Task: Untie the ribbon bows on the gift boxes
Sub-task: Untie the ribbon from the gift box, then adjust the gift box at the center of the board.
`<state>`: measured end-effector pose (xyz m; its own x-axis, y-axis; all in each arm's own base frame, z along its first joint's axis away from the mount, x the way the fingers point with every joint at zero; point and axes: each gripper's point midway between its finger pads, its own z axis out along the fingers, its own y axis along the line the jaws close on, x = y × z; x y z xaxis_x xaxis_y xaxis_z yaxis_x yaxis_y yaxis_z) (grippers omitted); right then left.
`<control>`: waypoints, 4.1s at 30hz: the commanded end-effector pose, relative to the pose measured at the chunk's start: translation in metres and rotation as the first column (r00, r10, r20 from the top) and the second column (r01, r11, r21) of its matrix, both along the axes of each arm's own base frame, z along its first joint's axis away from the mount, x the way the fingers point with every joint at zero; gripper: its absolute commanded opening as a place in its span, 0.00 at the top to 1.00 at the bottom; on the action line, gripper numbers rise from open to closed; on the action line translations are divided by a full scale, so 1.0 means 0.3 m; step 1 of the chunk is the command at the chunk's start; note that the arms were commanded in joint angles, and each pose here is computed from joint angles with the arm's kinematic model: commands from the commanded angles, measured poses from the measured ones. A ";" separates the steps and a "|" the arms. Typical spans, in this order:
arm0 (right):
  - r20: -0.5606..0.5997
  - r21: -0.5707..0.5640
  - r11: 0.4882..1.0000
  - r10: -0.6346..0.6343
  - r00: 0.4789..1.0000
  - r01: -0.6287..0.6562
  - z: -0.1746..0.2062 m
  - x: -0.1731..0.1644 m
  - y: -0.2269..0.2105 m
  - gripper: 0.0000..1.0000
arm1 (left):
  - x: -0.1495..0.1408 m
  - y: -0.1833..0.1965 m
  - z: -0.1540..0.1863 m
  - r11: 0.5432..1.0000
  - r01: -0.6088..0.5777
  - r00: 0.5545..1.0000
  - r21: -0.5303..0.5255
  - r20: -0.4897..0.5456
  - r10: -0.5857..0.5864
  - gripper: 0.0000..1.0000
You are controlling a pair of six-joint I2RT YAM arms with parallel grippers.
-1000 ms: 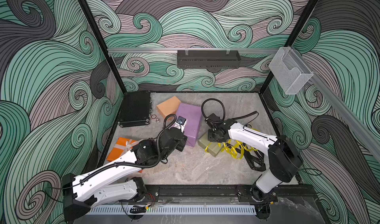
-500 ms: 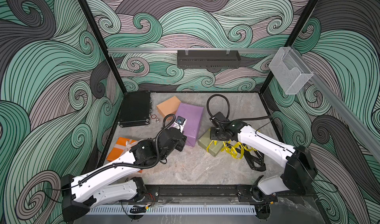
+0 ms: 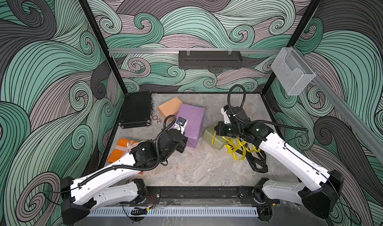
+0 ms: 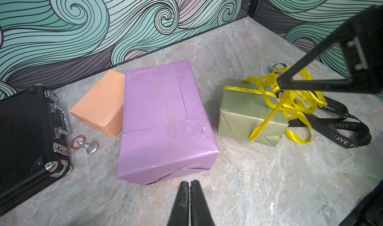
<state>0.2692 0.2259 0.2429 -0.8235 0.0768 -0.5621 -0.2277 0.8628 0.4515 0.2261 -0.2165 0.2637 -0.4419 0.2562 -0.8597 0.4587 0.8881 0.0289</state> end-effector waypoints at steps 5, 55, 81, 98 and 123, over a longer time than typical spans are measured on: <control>0.113 0.040 0.990 0.127 0.985 -0.133 0.124 -0.014 0.041 1.00 | 0.002 0.021 0.028 1.000 -0.020 1.000 -0.022 0.019 0.020 0.93; 0.199 0.192 0.931 0.274 0.941 -0.311 0.281 -0.097 0.164 1.00 | 0.021 -0.013 -0.049 0.998 -0.018 0.999 0.058 -0.049 0.021 0.92; -0.151 -0.105 0.873 0.460 0.875 -0.477 -0.136 -0.341 0.210 0.65 | 0.035 0.010 -0.045 0.997 -0.056 0.998 0.054 -0.036 0.058 0.93; -0.096 -0.015 0.971 -0.239 0.966 0.239 -0.189 -0.060 -0.329 0.41 | 0.028 -0.020 -0.070 0.998 -0.016 0.997 0.062 -0.069 0.021 0.93; -0.163 -0.041 0.998 0.035 0.986 -0.042 -0.259 0.059 -0.153 0.54 | 0.067 -0.058 -0.140 0.998 -0.032 0.980 0.046 -0.193 0.040 0.79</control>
<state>0.2963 0.1700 0.1596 -0.9124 0.1042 -0.3958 -0.1012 0.8796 0.4648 0.2444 -0.2385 0.2185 -0.5886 0.3163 -0.7440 0.4544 0.8906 0.0192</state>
